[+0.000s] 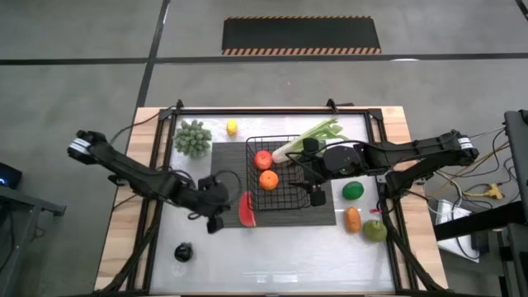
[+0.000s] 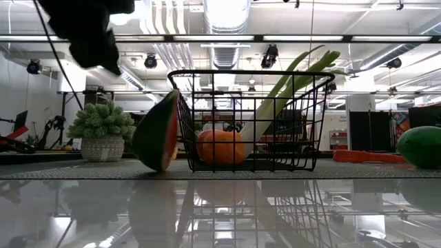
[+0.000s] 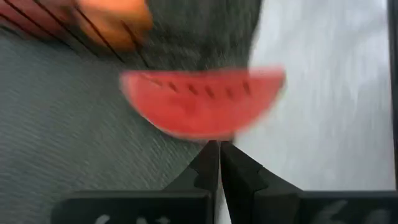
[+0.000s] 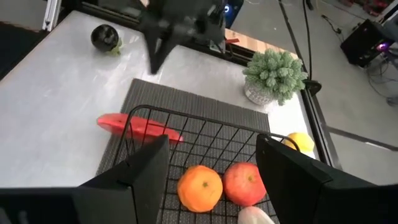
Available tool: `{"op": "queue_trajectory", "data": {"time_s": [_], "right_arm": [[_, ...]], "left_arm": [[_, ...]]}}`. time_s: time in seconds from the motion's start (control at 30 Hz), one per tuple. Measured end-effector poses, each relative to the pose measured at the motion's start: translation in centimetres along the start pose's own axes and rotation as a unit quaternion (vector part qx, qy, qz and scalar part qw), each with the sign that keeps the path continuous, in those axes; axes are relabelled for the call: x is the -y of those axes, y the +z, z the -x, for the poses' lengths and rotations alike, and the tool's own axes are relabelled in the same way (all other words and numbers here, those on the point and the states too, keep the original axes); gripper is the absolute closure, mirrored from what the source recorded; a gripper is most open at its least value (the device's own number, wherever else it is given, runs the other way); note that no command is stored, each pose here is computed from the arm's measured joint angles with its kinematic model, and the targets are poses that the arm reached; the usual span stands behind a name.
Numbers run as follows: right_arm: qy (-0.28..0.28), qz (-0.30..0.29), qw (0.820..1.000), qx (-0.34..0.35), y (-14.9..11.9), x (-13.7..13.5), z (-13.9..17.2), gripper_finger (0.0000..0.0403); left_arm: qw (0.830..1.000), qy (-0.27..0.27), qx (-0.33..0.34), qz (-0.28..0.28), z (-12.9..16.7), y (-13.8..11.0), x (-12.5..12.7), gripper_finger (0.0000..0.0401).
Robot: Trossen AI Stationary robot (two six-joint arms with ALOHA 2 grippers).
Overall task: Build produce basket
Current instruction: Put the watermelon into the wire basket
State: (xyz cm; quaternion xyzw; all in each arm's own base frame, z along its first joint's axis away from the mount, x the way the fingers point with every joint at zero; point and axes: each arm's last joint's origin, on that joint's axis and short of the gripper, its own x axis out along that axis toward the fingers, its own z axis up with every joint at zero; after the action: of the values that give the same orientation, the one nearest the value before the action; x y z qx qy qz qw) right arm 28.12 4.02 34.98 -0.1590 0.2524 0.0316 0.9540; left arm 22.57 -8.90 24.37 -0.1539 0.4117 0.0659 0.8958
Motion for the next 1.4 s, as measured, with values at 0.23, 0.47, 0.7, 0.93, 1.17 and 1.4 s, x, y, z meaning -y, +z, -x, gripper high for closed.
{"op": "queue_trajectory", "data": {"time_s": [0.23, 0.47, 0.7, 0.93, 1.17, 1.4], "right_arm": [[0.048, 0.047, 0.998, 0.001, -0.5, -0.5, -0.2, 0.0177], [0.095, -0.038, 0.995, 0.005, -0.6, -0.9, -0.8, 0.0177], [0.112, -0.073, 0.990, -0.040, -1.6, -2.0, -1.5, 0.0177], [0.122, -0.087, 0.987, -0.060, -2.7, -3.1, -1.9, 0.0177], [0.123, -0.096, 0.985, -0.072, -3.5, -3.4, -2.2, 0.0177], [0.123, -0.096, 0.985, -0.070, -3.5, -3.4, -2.2, 0.0177]], "left_arm": [[0.999, -0.028, -0.036, -0.009, -2.2, 0.0, 1.1, 0.0401], [0.999, -0.019, -0.033, -0.002, -2.0, -0.4, 1.5, 0.0401], [0.998, -0.016, -0.027, -0.045, -2.6, -0.6, 1.9, 0.0364], [0.995, 0.010, 0.004, -0.099, -3.1, -0.5, 1.9, 0.0237], [0.989, 0.025, -0.017, -0.142, -4.6, -1.4, 1.6, 0.0181], [0.987, 0.040, -0.038, -0.149, -6.7, -3.0, 0.9, 0.0182]]}}
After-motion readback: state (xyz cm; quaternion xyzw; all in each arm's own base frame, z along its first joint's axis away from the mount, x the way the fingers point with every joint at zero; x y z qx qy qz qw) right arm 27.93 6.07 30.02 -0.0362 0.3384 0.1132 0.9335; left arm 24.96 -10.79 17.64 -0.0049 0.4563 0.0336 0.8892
